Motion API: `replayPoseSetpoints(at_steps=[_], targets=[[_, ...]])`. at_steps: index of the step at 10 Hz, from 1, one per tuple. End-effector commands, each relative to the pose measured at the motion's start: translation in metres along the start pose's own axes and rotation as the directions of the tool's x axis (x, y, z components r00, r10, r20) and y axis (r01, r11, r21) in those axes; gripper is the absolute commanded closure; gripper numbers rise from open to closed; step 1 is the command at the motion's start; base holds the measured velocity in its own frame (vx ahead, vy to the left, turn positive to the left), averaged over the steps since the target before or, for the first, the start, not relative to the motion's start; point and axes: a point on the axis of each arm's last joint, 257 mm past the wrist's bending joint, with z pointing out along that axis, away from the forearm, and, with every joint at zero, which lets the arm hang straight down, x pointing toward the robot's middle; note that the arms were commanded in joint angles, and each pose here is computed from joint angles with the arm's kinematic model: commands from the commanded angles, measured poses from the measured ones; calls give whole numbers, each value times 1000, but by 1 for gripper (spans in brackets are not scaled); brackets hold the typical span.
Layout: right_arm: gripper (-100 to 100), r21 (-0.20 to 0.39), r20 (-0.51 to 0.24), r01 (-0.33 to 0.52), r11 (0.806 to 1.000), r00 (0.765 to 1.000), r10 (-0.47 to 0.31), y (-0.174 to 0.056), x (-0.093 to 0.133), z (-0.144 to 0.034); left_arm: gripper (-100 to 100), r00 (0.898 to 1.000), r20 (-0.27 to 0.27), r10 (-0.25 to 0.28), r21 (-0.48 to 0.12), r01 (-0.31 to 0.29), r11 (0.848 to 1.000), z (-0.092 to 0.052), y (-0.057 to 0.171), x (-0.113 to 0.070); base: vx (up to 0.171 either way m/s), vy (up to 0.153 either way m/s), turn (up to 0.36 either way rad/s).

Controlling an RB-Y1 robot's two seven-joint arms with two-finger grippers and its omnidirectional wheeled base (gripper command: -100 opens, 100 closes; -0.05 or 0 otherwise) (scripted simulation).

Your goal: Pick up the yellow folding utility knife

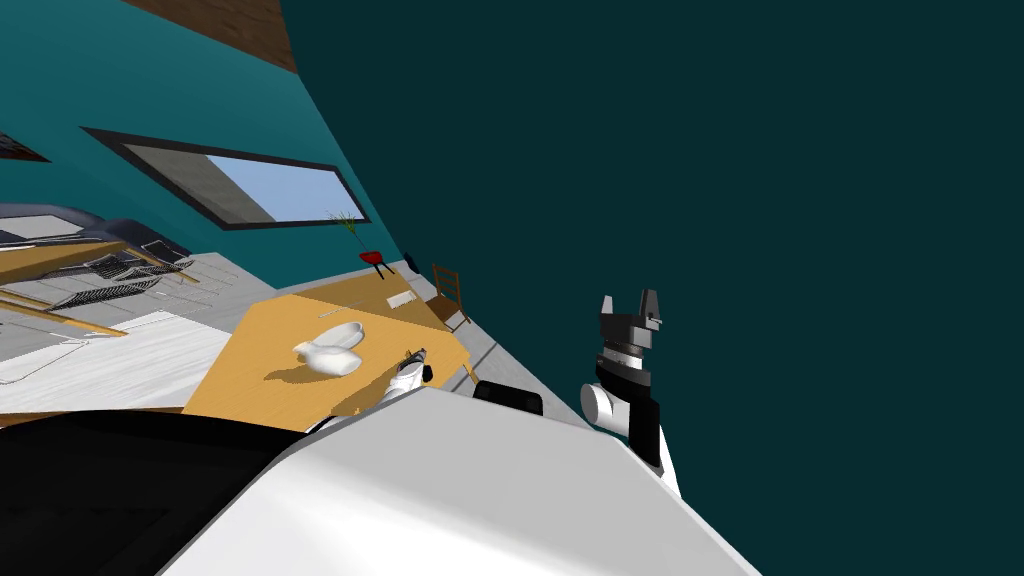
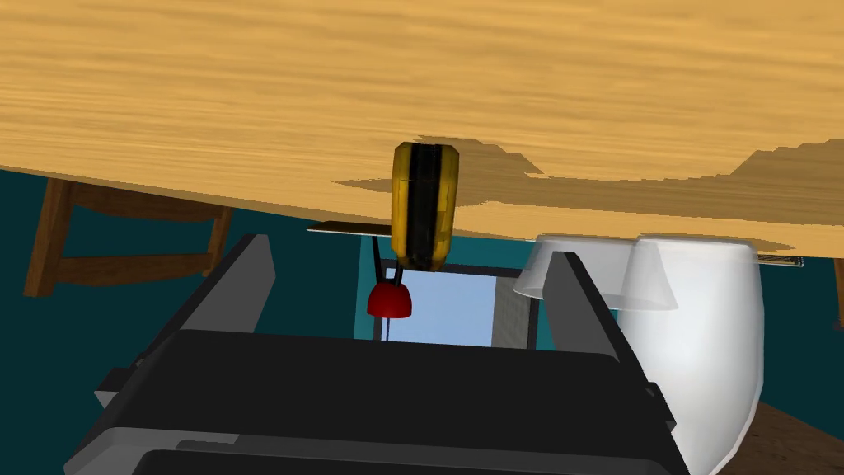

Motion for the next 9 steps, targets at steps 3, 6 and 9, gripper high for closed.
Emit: replayPoseSetpoints(at_steps=[3,6,9], targets=[[0,0,0,0,1000,1000,0,0,0,0,-100,999,16,-48,-55,48,997,-7,30,4,-16,56,-268],[0,0,0,0,1000,1000,0,0,0,0,-100,996,34,-77,-104,80,991,-16,59,9,-11,42,-191],[0,0,0,0,1000,1000,0,0,0,0,-100,993,32,-114,-138,117,984,-22,75,16,-17,42,-164]])
